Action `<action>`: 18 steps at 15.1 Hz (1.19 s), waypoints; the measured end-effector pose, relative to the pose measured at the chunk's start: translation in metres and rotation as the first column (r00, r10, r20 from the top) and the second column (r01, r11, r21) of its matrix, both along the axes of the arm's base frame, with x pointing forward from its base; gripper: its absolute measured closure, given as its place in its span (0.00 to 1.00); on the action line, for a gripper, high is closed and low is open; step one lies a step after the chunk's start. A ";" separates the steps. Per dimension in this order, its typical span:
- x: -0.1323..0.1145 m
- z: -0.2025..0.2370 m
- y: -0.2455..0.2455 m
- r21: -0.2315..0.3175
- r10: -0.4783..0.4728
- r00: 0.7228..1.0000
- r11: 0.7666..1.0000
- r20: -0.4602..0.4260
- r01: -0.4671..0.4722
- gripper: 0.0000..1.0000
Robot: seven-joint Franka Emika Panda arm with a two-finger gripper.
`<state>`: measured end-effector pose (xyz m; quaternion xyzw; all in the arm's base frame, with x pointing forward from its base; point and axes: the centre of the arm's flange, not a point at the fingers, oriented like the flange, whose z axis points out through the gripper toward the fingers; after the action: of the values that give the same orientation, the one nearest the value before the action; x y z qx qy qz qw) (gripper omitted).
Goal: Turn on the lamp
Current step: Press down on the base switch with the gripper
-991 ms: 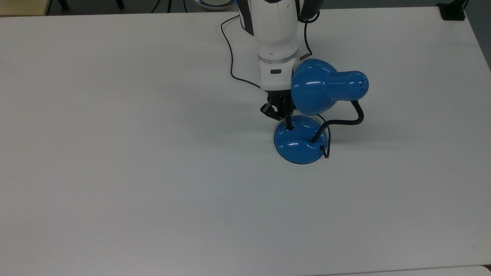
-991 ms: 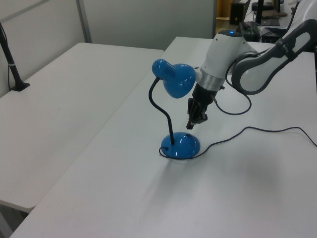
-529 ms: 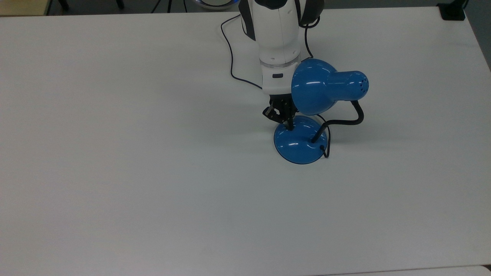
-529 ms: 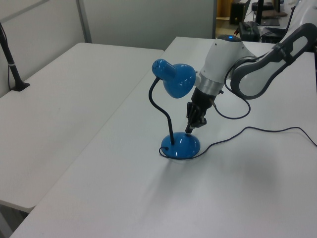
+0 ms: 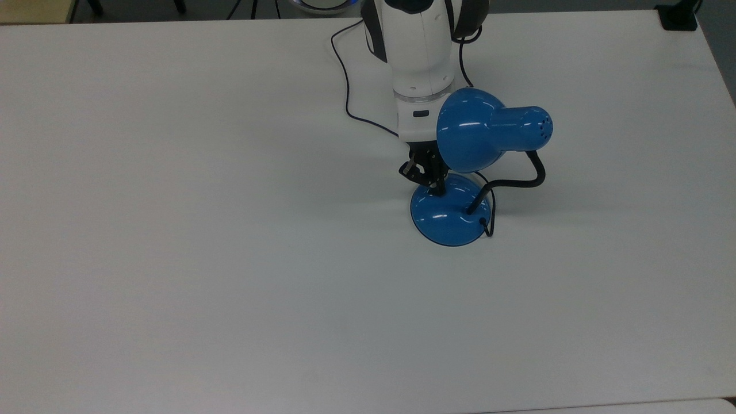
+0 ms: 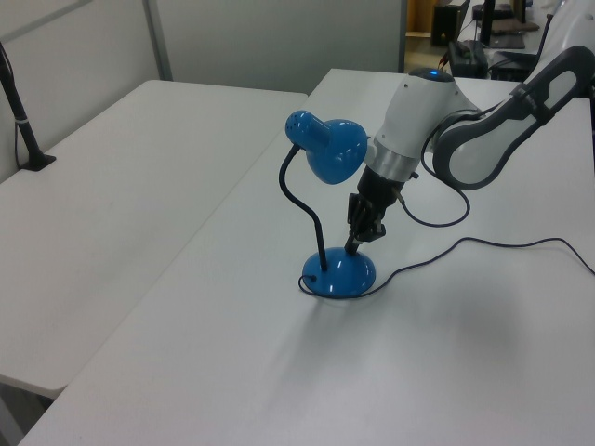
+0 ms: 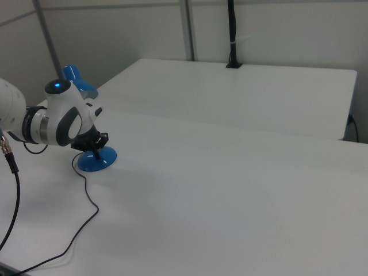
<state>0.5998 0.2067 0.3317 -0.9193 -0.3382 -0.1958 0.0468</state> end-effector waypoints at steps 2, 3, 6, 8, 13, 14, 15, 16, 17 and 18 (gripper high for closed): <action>0.000 0.000 -0.001 0.004 -0.001 1.000 1.000 -0.001 0.001 0.99; 0.000 0.000 -0.001 0.006 -0.001 1.000 1.000 -0.002 0.001 0.99; 0.001 -0.001 -0.001 0.008 0.000 1.000 1.000 -0.003 0.000 0.99; 0.001 -0.002 0.000 0.010 0.000 1.000 1.000 -0.001 0.000 0.99; 0.003 -0.004 0.000 0.019 0.009 1.000 1.000 0.023 -0.010 0.99; 0.004 -0.004 0.000 0.023 0.009 1.000 1.000 0.023 -0.010 0.99; 0.004 -0.004 -0.001 0.026 0.008 1.000 1.000 0.022 -0.008 0.99; 0.004 -0.004 -0.002 0.028 0.006 1.000 1.000 0.022 -0.006 0.99; 0.005 -0.002 -0.004 0.030 0.003 1.000 1.000 0.024 -0.003 0.99; 0.006 0.000 -0.007 0.029 -0.003 1.000 1.000 0.023 0.002 0.99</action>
<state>0.6058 0.1997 0.3317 -0.9166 -0.3348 -0.2111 0.0561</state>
